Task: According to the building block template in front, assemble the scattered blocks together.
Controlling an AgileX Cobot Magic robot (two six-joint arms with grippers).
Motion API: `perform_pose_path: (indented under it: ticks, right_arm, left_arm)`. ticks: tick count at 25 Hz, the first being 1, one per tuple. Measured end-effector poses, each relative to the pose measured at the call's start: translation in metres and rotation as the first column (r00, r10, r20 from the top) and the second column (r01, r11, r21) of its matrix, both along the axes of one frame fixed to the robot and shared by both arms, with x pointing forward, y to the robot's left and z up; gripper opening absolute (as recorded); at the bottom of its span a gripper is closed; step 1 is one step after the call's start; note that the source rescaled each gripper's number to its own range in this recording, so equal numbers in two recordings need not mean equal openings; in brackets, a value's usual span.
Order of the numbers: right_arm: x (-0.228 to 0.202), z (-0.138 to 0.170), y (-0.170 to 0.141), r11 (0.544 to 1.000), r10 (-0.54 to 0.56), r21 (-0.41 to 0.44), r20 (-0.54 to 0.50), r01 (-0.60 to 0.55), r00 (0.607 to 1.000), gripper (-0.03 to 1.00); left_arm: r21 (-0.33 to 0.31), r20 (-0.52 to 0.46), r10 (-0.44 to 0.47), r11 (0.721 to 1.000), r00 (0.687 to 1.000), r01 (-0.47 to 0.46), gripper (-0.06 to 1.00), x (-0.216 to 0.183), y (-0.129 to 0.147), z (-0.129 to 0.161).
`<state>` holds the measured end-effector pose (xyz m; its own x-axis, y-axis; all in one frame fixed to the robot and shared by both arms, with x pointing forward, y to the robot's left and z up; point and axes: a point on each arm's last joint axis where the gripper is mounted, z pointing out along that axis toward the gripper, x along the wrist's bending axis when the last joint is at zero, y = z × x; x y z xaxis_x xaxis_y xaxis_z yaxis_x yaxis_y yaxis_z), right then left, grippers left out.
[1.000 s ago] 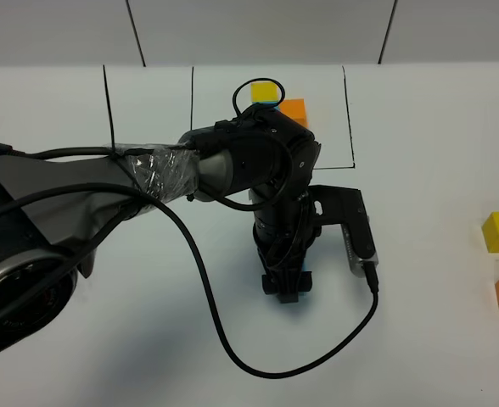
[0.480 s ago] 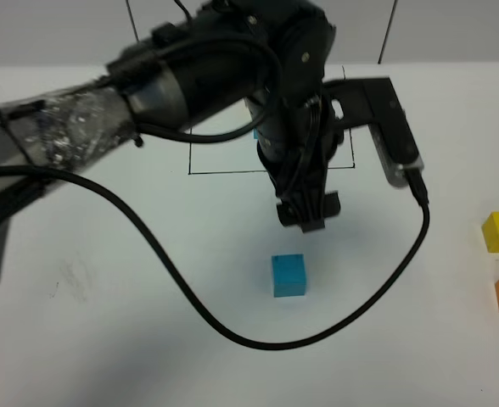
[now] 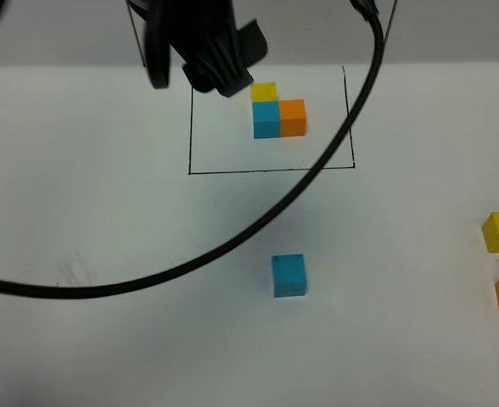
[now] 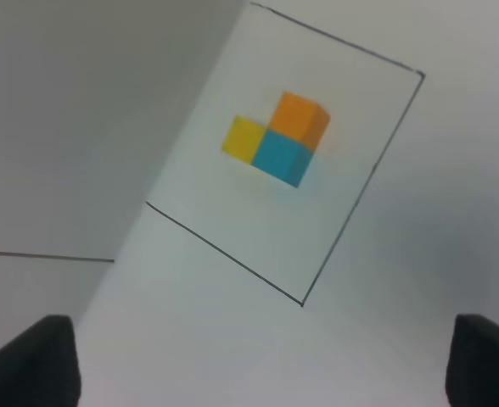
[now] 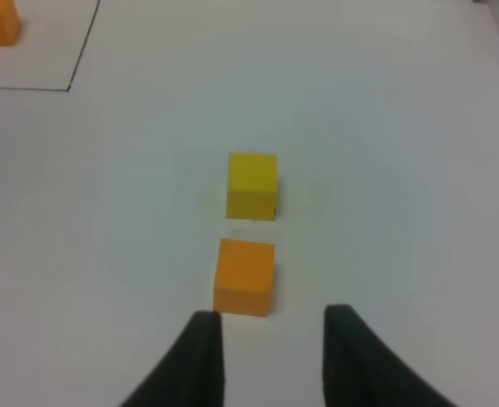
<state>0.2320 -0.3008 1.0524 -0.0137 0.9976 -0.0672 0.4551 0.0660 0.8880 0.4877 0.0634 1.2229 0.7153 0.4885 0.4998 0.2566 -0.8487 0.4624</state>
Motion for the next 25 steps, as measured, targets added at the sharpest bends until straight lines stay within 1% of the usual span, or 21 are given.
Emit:
perform_pose_path:
  ticks: [3,7,13,16,18,20,25]
  right_arm:
    - [0.000,0.000,0.000,1.000,0.000,0.000,0.000,0.000,1.000,0.00]
    - [0.000,0.000,0.000,1.000,0.000,0.000,0.000,0.000,1.000,0.00]
    - [0.000,0.000,0.000,1.000,-0.001,0.001,0.000,0.001,1.000,0.00]
    - [0.000,0.000,0.000,1.000,-0.001,0.001,0.000,0.001,1.000,0.00]
    - [0.000,0.000,0.000,1.000,-0.001,0.001,0.000,0.001,1.000,0.00]
    - [0.000,0.000,0.000,1.000,-0.001,0.001,0.000,0.001,1.000,0.00]
    - [0.000,0.000,0.000,1.000,-0.001,0.001,0.000,0.001,1.000,0.00]
  left_arm:
    - [-0.074,0.042,0.004,0.997,0.999,0.000,1.00,-0.018,0.020,0.026]
    - [-0.159,0.096,0.001,0.987,0.995,0.014,0.95,-0.043,0.047,0.056]
    - [-0.272,0.172,0.004,0.961,0.985,0.044,0.74,-0.081,0.088,0.090]
    - [-0.322,0.203,0.004,0.945,0.979,0.063,0.70,-0.100,0.108,0.102]
    - [-0.335,0.216,0.008,0.940,0.976,0.067,0.69,-0.111,0.120,0.104]
    - [-0.335,0.233,0.019,0.940,0.972,0.062,0.69,-0.123,0.137,0.103]
    - [-0.286,0.247,0.020,0.957,0.969,0.053,0.68,-0.152,0.175,0.079]
